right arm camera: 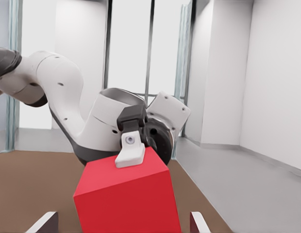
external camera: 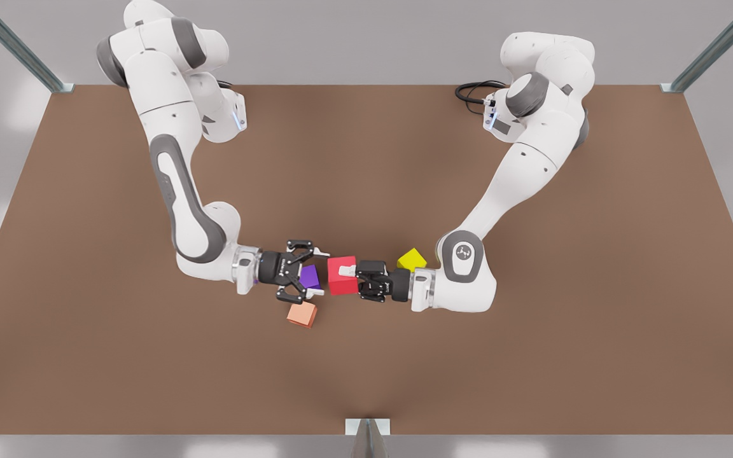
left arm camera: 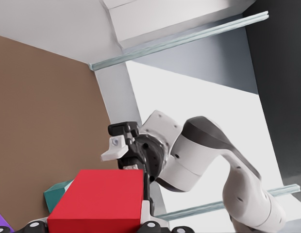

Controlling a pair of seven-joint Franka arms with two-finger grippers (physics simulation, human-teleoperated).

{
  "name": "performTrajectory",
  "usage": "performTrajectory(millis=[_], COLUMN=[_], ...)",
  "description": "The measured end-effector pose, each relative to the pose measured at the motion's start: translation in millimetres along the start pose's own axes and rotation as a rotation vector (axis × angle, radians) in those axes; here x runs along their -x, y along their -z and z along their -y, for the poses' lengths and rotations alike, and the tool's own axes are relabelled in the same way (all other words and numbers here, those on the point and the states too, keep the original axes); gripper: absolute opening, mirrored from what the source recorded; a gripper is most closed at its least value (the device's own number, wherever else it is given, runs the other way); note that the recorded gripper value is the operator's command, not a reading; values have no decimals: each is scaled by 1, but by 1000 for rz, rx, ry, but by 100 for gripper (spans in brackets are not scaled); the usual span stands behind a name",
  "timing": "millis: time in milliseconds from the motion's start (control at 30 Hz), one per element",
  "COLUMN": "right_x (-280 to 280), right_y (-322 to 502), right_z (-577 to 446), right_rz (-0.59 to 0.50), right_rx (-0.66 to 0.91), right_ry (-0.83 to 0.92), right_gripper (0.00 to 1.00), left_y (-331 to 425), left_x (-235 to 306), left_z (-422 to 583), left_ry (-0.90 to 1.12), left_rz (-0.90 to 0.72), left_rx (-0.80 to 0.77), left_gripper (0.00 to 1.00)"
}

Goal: Pick up red wooden cube and pass to hand red wooden cube and place in blue wooden cube

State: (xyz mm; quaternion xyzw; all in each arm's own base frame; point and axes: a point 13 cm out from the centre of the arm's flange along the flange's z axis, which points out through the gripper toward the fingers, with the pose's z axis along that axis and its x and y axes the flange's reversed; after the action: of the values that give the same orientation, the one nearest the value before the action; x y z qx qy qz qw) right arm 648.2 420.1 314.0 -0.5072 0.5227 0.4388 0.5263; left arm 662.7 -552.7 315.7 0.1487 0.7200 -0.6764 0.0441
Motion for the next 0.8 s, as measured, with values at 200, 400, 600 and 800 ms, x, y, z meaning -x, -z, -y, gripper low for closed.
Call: performTrajectory(millis=[200,400,600,800], right_x=[0,2,7,6], right_y=[-6,-12,-27,-39], right_z=[1,0,-3,-1], right_rz=[1,5,14,13], right_rx=[-6,-6,-1,-6], right_ry=[29,49,66,78], right_gripper=[100,100,100,100], left_y=[-1,-2,-2,-2], left_x=[-1,-1,-1,-1], left_z=[0,1,0,0], left_ry=[-9,-15,-18,-20], left_rz=[-1,-2,-2,-1], left_rx=[0,-1,-2,-2], left_gripper=[62,62,62,62])
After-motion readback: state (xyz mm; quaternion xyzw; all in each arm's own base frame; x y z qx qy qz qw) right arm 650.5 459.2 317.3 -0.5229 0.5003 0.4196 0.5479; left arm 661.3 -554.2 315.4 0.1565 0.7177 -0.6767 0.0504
